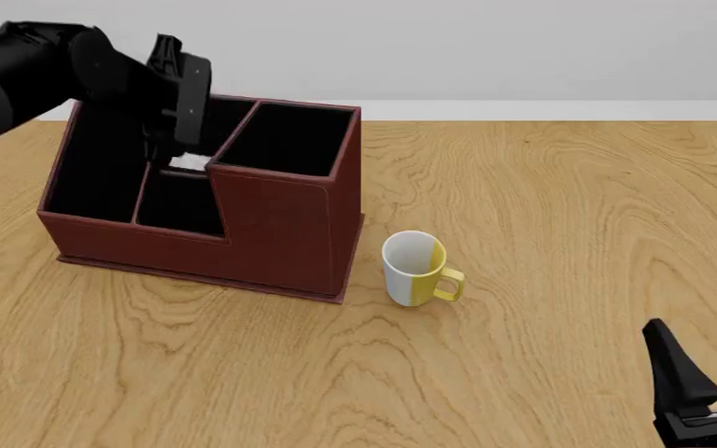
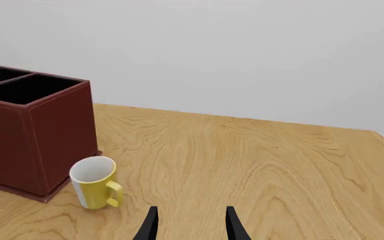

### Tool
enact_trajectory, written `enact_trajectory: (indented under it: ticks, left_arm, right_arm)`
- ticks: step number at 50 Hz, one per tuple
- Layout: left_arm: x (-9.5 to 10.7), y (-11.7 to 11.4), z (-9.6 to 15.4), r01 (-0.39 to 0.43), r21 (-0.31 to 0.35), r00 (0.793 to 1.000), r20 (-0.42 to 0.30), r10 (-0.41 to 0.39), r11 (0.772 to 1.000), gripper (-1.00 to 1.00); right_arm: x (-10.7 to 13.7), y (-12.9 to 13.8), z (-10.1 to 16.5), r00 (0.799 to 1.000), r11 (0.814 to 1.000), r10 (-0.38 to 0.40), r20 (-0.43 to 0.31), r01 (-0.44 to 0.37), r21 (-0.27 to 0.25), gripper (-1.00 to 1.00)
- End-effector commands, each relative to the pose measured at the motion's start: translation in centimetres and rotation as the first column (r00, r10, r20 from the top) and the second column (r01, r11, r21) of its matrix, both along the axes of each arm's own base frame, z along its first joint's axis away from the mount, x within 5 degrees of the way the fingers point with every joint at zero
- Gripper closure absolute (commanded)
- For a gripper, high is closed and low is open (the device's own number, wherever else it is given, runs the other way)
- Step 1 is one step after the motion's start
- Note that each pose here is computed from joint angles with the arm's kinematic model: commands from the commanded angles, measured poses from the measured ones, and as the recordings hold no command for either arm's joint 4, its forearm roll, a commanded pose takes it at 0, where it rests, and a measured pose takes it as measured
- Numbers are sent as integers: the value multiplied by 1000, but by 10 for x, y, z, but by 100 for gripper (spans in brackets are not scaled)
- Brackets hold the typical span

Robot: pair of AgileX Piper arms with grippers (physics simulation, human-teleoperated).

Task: Pick up the book and place it in the front compartment of the caddy.

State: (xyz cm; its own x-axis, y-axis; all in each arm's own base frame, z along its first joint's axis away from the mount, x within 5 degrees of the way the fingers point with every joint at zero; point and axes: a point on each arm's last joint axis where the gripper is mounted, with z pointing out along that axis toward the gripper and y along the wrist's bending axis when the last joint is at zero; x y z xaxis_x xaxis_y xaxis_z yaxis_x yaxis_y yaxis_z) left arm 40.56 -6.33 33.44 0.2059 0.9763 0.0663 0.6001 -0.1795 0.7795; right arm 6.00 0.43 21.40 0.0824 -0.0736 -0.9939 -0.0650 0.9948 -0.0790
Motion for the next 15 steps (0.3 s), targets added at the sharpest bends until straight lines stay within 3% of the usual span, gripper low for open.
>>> enact_trajectory:
  ticks: [1,9,15]
  left_arm:
    - [-1,0,9,3,-1,1000,27,-3,1000,-100]
    - [-21,-3,28,11,-14,999,51,-10,1000,-100]
    - [-65,-10,53,56,-17,995,82,-54,998,-100]
  right_arm:
    - [-2,0,0,1000,1000,3,3,-3,5,-100]
    - [-2,0,0,1000,1000,5,6,-5,11,-100]
    - [-3,0,0,1000,1000,7,10,-7,11,-100]
